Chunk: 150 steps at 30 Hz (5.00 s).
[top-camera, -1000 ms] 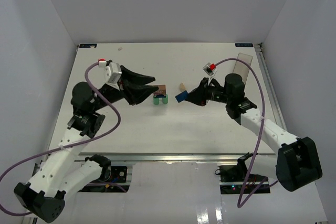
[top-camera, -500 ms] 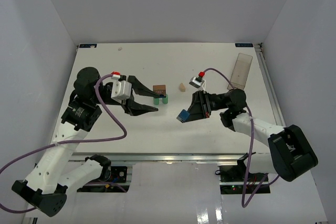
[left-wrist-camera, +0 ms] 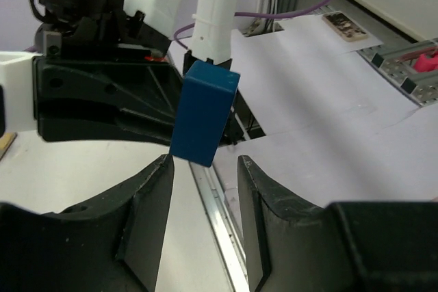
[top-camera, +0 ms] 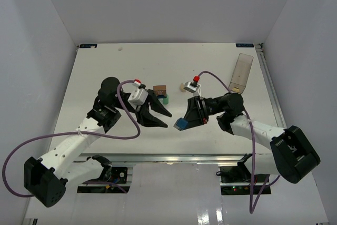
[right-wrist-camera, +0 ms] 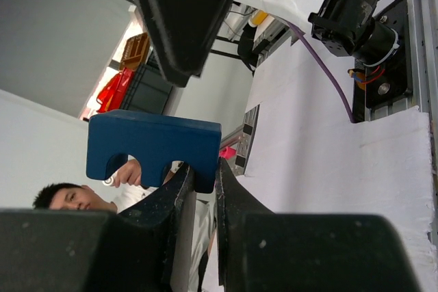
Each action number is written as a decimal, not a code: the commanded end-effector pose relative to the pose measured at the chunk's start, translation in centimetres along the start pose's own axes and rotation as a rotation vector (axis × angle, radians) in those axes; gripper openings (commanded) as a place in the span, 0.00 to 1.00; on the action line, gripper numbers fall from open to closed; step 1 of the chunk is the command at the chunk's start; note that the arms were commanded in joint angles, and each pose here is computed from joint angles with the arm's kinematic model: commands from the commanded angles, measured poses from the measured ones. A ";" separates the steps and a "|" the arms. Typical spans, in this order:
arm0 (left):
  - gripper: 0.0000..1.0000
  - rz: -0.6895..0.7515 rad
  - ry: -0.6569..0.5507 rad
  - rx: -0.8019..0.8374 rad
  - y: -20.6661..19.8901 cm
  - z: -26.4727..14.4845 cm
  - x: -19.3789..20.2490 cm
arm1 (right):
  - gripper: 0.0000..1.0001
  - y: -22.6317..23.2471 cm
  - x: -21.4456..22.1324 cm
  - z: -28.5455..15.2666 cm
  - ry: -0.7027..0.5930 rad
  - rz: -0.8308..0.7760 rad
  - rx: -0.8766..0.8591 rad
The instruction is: Build the wood block tower
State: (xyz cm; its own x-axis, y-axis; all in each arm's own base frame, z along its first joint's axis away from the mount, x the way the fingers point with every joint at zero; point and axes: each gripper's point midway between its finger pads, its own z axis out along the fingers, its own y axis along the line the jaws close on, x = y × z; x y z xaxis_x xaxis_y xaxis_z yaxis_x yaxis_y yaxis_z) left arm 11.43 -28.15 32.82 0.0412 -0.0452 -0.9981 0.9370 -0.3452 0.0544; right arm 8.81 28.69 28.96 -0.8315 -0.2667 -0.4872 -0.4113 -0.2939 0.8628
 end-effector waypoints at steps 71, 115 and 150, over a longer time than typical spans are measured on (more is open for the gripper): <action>0.44 0.093 -0.211 0.065 -1.4 2.7 -2.3 | 0.08 9.0 -0.1 0.9 -0.062 -0.822 -0.265; 0.00 -0.007 0.461 -0.704 13.0 -4.4 -1.1 | 0.66 -9.5 -4.1 -6.6 -0.192 -0.361 0.554; 0.00 0.043 0.867 -0.590 20.7 -11.3 6.9 | 0.71 -7.3 -2.4 -11.7 -0.337 -0.635 0.925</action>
State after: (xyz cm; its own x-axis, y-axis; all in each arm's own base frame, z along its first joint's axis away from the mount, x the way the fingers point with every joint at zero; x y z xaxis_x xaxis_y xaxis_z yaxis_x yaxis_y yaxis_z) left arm 36.23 -24.50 26.13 0.0352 0.7400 -0.6717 0.9220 0.2353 0.3076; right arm 18.70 20.21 21.26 -0.4225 -0.0205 -0.9061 -0.7456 0.5763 0.3346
